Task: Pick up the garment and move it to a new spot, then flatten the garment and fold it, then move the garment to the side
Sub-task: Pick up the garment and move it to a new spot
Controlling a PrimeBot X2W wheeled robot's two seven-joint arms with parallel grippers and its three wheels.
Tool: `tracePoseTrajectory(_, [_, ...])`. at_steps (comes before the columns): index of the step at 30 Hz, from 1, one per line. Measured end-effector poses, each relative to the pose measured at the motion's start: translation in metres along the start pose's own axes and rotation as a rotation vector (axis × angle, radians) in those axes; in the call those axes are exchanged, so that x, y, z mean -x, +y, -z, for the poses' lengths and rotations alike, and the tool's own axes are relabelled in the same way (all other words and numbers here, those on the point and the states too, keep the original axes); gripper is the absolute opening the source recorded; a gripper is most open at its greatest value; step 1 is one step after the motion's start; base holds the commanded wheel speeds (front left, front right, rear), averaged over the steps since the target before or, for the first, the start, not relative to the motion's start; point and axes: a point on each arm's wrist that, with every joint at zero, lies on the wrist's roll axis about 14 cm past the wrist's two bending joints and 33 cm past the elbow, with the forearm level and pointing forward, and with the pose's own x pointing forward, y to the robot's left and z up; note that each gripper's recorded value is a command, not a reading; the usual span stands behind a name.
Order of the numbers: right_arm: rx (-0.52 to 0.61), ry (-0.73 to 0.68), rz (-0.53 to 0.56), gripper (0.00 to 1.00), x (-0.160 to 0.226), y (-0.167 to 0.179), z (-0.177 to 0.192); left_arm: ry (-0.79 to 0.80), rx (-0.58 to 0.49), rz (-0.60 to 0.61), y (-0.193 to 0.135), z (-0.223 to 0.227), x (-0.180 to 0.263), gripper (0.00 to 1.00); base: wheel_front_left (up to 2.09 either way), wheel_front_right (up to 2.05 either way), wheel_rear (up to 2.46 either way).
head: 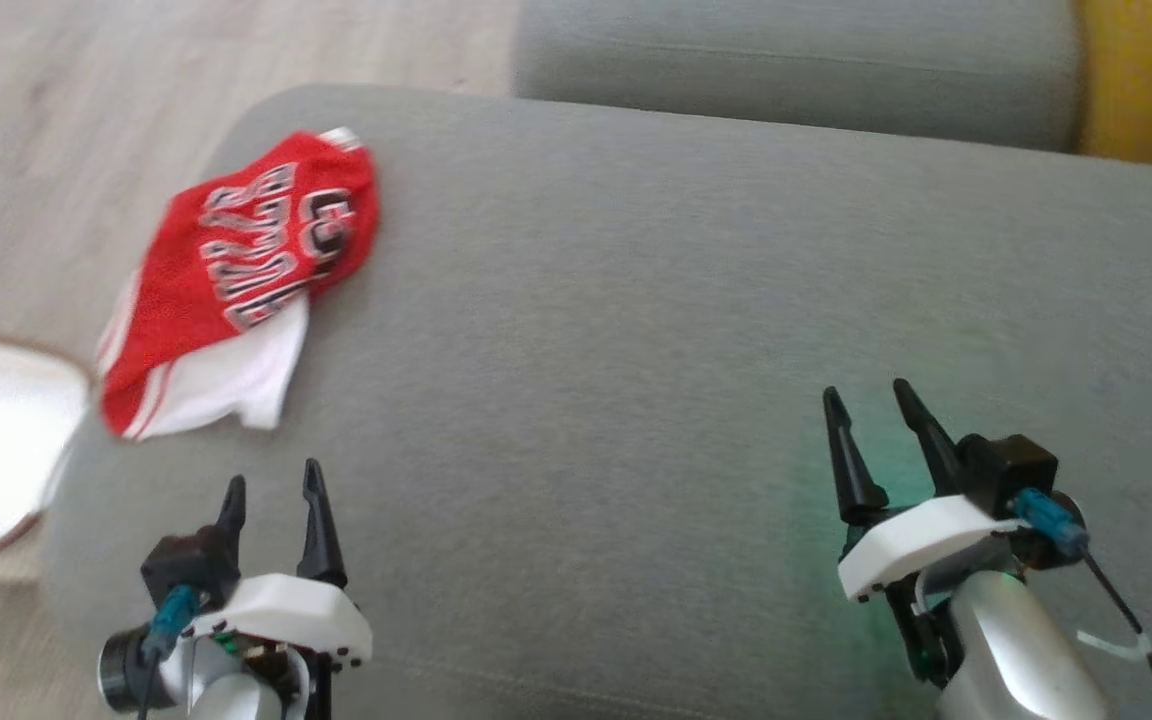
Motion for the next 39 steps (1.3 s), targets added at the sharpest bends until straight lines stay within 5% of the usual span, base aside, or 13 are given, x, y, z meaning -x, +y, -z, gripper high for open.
tracePoseTrajectory(12, [0.013,0.072,-0.404,1.00,-0.036,0.137,0.022,-0.009,0.044,-0.415,0.126,0.004,0.070,1.00,0.00,0.00,0.00])
tracePoseTrajectory(17, [0.017,0.081,-0.508,1.00,-0.041,0.171,0.026,0.017,0.051,-0.493,0.150,0.012,0.090,1.00,0.00,0.00,0.00])
tracePoseTrajectory(26, [0.012,0.079,-0.505,1.00,-0.059,0.163,0.032,0.014,0.055,-0.407,0.146,0.000,0.037,1.00,0.00,0.00,0.00])
tracePoseTrajectory(39, [-0.001,0.005,-0.371,1.00,-0.092,0.101,0.021,0.119,-0.102,-0.222,0.119,0.007,-0.080,1.00,0.00,0.00,0.00])
